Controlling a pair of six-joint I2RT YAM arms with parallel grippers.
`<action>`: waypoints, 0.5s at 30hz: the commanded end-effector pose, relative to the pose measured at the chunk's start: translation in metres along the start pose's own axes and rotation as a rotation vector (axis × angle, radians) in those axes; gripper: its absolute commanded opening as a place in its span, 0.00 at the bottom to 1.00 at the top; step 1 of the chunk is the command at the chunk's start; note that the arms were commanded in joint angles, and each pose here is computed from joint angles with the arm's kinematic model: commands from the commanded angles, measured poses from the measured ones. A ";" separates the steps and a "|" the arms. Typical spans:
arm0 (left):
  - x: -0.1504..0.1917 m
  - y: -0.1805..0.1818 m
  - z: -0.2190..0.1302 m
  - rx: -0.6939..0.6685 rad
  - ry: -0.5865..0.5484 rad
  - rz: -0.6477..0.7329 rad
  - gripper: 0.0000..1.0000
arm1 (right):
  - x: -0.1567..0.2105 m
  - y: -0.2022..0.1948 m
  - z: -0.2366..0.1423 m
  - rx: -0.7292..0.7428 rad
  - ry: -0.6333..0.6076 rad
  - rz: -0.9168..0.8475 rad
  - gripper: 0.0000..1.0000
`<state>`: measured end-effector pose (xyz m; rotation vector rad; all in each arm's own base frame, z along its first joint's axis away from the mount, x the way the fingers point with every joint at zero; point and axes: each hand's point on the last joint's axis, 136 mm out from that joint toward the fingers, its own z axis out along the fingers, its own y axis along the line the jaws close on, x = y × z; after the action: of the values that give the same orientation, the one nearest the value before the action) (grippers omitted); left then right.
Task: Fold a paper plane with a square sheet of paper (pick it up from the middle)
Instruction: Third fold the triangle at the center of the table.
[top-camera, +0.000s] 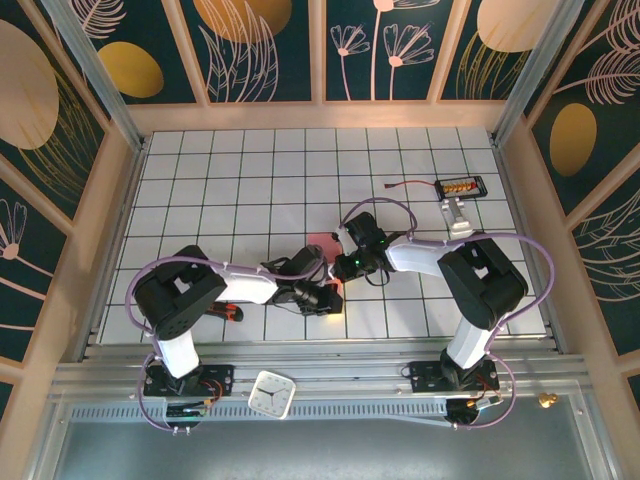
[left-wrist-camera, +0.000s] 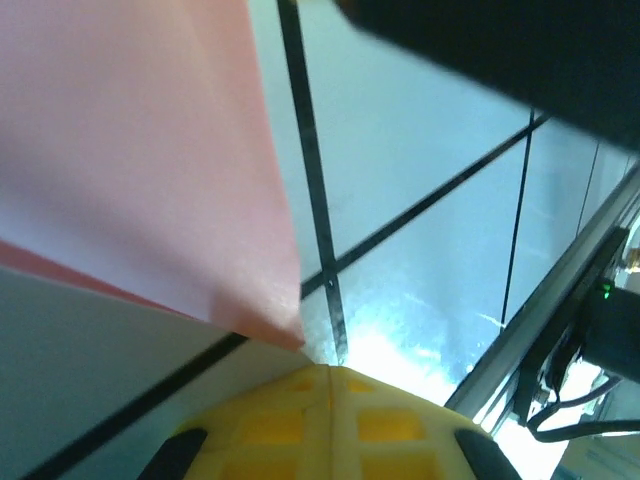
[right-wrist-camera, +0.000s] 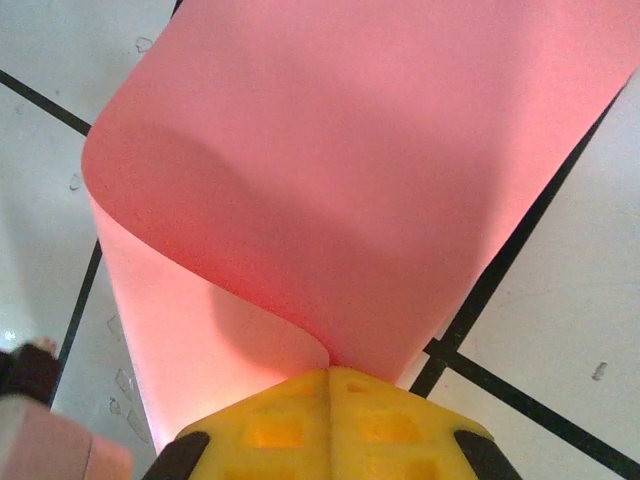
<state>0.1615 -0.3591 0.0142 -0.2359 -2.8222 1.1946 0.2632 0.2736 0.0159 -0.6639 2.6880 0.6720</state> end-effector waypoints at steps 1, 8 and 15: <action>0.011 -0.008 -0.009 0.031 0.018 0.008 0.00 | 0.039 -0.022 0.017 0.081 0.129 0.042 0.00; -0.024 -0.013 -0.050 0.148 -0.154 -0.068 0.00 | 0.039 -0.022 0.016 0.080 0.128 0.038 0.00; -0.062 0.006 -0.075 0.126 -0.286 -0.124 0.00 | 0.038 -0.021 0.016 0.077 0.125 0.039 0.00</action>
<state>0.2192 -0.3165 0.0585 0.0602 -2.8962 1.4526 0.2642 0.2747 0.0162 -0.6646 2.6813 0.6758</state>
